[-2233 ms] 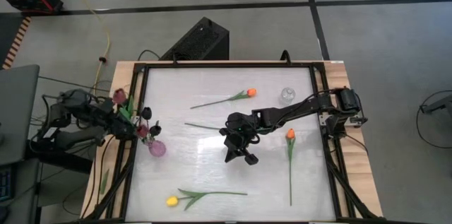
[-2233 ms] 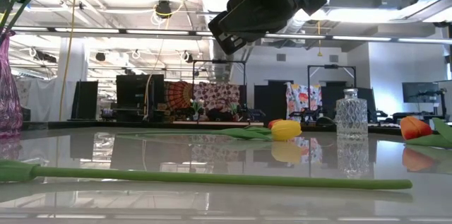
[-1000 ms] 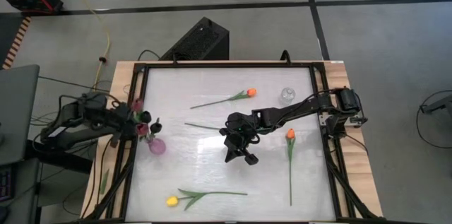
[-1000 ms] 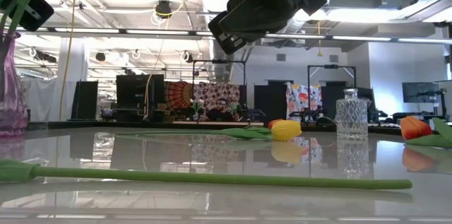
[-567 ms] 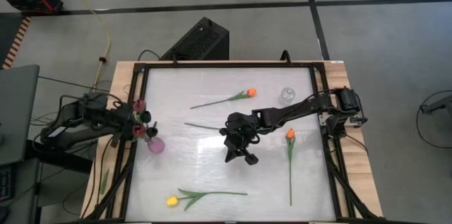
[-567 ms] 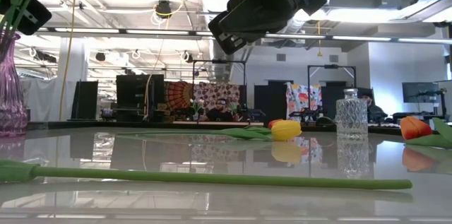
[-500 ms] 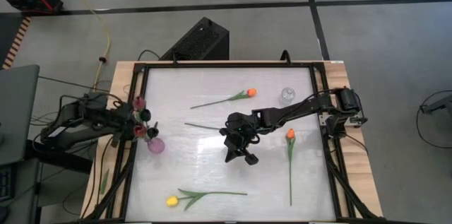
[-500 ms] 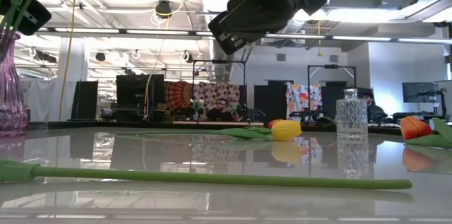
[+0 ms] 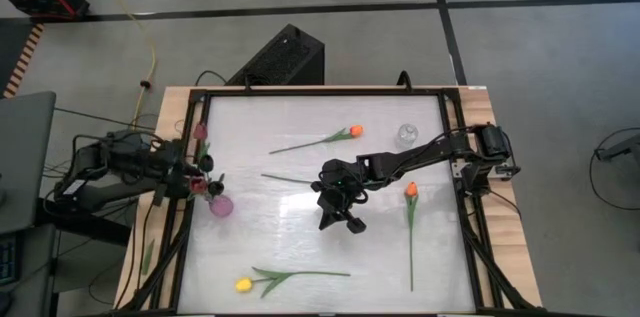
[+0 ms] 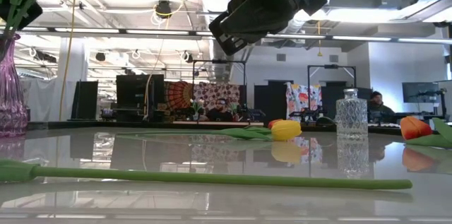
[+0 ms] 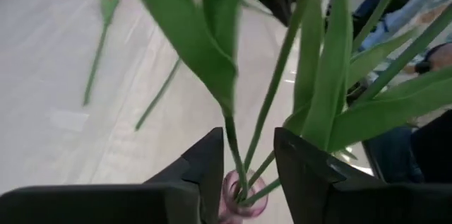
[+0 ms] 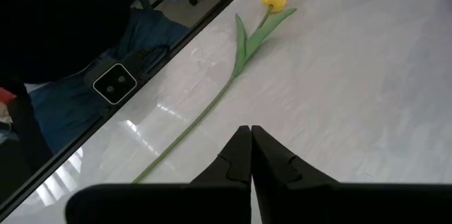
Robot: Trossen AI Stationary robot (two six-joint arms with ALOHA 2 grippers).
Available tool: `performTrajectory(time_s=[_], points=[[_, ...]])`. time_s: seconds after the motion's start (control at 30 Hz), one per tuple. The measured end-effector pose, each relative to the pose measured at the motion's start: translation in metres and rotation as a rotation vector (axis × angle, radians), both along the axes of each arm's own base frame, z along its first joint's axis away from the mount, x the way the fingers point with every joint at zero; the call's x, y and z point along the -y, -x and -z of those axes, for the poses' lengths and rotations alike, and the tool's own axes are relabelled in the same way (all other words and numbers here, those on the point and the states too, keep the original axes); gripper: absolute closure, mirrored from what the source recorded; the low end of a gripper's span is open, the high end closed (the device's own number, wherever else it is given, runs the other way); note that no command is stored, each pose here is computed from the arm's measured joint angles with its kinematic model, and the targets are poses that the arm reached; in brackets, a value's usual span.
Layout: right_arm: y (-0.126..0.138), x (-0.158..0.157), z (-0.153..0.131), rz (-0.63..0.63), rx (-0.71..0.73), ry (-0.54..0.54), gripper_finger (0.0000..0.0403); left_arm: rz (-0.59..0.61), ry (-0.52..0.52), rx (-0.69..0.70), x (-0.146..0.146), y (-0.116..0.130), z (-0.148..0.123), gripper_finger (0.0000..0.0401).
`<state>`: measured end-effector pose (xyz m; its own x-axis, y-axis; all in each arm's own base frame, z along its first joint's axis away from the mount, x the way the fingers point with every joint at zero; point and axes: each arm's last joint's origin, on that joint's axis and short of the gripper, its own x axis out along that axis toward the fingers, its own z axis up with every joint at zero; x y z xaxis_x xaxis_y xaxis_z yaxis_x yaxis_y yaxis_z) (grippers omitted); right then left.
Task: Sort flowers into vase by color
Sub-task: Put the top orange tulip into the transparent vase
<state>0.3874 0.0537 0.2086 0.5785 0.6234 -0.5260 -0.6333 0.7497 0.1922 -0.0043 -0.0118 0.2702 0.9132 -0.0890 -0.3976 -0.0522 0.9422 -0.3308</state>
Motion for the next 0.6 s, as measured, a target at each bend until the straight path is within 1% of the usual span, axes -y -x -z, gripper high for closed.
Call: performTrajectory(time_s=[0.13, 0.33, 0.43, 0.5, 0.6], points=[[0.000, 0.002, 0.001, 0.005, -0.012, 0.001, 0.0372, -0.014, 0.029, -0.017, 0.002, 0.007, -0.003, 0.0275], [0.003, 0.009, 0.005, 0.031, -0.076, -0.003, 0.0372, -0.033, 0.060, 0.008, 0.004, 0.013, -0.011, 0.0275], [0.005, 0.014, 0.006, 0.062, -0.128, -0.020, 0.0372, -0.076, 0.068, 0.026, 0.003, 0.015, -0.018, 0.0275], [0.006, 0.017, 0.008, 0.084, -0.169, -0.030, 0.0372, -0.112, 0.053, 0.046, 0.003, 0.016, -0.024, 0.0275], [0.008, 0.023, 0.011, 0.132, -0.216, -0.015, 0.0372, -0.188, -0.003, 0.066, -0.001, 0.012, -0.031, 0.0275]])
